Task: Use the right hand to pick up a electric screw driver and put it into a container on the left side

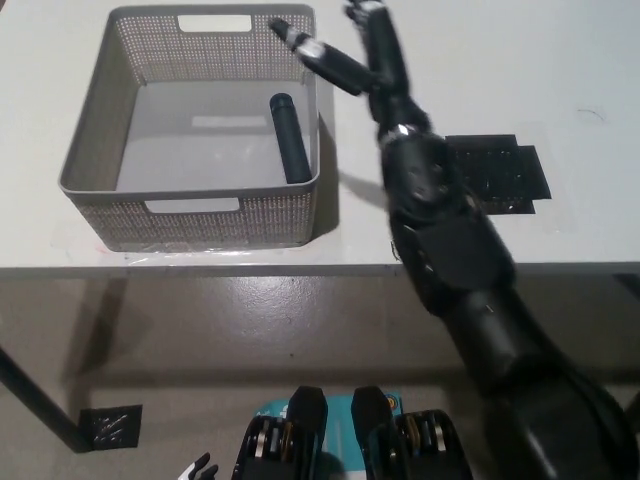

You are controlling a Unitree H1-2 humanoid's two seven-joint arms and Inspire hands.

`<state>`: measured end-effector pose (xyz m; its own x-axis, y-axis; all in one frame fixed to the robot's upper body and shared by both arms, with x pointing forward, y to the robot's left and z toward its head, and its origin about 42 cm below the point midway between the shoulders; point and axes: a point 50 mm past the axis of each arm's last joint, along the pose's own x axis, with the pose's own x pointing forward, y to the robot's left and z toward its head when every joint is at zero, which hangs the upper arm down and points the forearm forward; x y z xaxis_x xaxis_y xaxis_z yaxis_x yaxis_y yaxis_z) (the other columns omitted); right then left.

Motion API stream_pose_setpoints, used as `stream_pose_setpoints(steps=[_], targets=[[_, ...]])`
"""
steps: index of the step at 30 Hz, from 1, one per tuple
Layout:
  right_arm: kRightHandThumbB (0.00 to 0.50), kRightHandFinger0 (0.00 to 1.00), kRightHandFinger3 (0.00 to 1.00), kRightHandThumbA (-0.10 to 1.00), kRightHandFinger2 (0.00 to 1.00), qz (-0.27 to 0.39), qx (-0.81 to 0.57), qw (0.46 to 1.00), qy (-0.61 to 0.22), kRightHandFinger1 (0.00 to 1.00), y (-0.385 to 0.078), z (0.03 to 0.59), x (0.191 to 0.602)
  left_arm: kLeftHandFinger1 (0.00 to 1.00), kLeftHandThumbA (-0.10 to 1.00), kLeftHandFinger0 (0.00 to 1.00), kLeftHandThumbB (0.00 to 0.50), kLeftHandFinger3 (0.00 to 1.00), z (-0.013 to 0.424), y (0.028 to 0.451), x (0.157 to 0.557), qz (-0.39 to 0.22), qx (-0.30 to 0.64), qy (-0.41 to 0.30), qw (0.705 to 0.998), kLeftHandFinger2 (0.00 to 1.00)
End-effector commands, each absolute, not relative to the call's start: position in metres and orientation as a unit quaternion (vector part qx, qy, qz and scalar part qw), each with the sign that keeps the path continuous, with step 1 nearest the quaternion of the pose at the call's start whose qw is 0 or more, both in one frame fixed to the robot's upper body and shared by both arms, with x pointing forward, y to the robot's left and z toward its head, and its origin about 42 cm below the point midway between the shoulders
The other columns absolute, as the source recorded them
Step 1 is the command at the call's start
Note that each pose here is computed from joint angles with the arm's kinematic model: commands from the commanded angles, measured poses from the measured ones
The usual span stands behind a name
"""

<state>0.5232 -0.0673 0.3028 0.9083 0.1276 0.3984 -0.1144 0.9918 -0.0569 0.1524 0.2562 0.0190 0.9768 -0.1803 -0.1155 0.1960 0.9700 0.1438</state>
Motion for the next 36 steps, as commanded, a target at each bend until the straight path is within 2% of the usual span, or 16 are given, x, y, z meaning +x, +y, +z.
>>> stream_pose_setpoints(steps=[1,3,5,7,8,9,10,11,12,13,16,21,25,28,31,36], targets=[[0.486,1.0,1.0,0.96,1.0,0.061,0.015,0.915,-0.398,1.0,-0.16,0.386,0.435,1.0,1.0,1.0,0.21,1.0,0.027,0.27,0.153,-0.105,0.1,0.036,0.989,1.0],[0.474,1.0,1.0,0.92,1.0,0.059,0.02,0.912,-0.405,1.0,-0.185,0.367,0.408,1.0,1.0,1.0,0.205,1.0,0.028,0.272,0.154,-0.101,0.1,0.035,0.989,1.0],[0.471,1.0,1.0,0.93,1.0,0.052,0.013,0.912,-0.407,1.0,-0.2,0.348,0.389,1.0,1.0,1.0,0.195,1.0,0.028,0.272,0.158,-0.1,0.099,0.032,0.99,1.0],[0.419,1.0,1.0,0.94,1.0,0.047,-0.021,0.918,-0.393,1.0,-0.217,0.303,0.353,1.0,1.0,1.0,0.204,1.0,0.028,0.277,0.158,-0.1,0.1,0.032,0.989,1.0],[0.411,1.0,1.0,0.94,1.0,0.049,-0.03,0.921,-0.386,1.0,-0.221,0.292,0.345,1.0,1.0,1.0,0.213,1.0,0.029,0.277,0.162,-0.098,0.099,0.03,0.99,1.0],[0.411,1.0,1.0,0.94,1.0,0.05,-0.034,0.924,-0.378,1.0,-0.222,0.282,0.338,1.0,1.0,1.0,0.214,1.0,0.029,0.278,0.162,-0.096,0.098,0.03,0.99,1.0],[0.439,1.0,1.0,0.97,1.0,0.044,-0.04,0.931,-0.36,1.0,-0.224,0.267,0.327,1.0,1.0,1.0,0.214,1.0,0.029,0.279,0.163,-0.095,0.097,0.03,0.99,1.0],[0.427,1.0,1.0,1.0,1.0,0.038,-0.051,0.936,-0.347,1.0,-0.227,0.25,0.317,1.0,1.0,1.0,0.2,1.0,0.029,0.279,0.164,-0.094,0.097,0.028,0.99,1.0],[0.474,1.0,1.0,0.93,1.0,0.037,-0.055,0.936,-0.344,1.0,-0.227,0.246,0.315,1.0,1.0,1.0,0.195,1.0,0.029,0.28,0.166,-0.093,0.098,0.026,0.991,1.0],[0.431,1.0,1.0,1.0,1.0,0.035,-0.065,0.942,-0.328,1.0,-0.226,0.226,0.305,1.0,1.0,1.0,0.188,1.0,0.028,0.281,0.165,-0.093,0.098,0.023,0.991,1.0],[0.441,1.0,1.0,0.99,1.0,0.054,-0.049,0.965,-0.253,1.0,-0.224,0.173,0.285,1.0,1.0,1.0,0.192,1.0,0.028,0.28,0.171,-0.093,0.099,0.016,0.991,1.0],[0.452,1.0,1.0,0.98,1.0,0.035,-0.031,0.985,-0.166,1.0,-0.226,0.105,0.253,1.0,1.0,1.0,0.205,1.0,0.033,0.28,0.181,-0.094,0.091,0.004,0.991,1.0],[0.444,1.0,1.0,0.95,1.0,0.027,-0.016,0.992,-0.122,1.0,-0.228,0.071,0.237,1.0,1.0,1.0,0.208,1.0,0.036,0.285,0.182,-0.083,0.087,0.005,0.993,1.0],[0.465,1.0,1.0,0.94,1.0,0.016,-0.013,0.997,-0.075,1.0,-0.232,0.045,0.222,1.0,1.0,1.0,0.174,1.0,0.04,0.287,0.182,-0.073,0.089,0.005,0.993,1.0],[0.433,1.0,1.0,0.94,1.0,0.017,-0.012,0.999,-0.049,1.0,-0.237,0.031,0.218,1.0,1.0,1.0,0.166,1.0,0.042,0.287,0.186,-0.07,0.088,0.001,0.994,1.0],[0.483,1.0,1.0,0.94,1.0,0.024,0.005,0.999,-0.03,1.0,-0.242,0.019,0.236,1.0,1.0,1.0,0.186,1.0,0.046,0.288,0.196,-0.058,0.089,-0.009,0.994,1.0]])
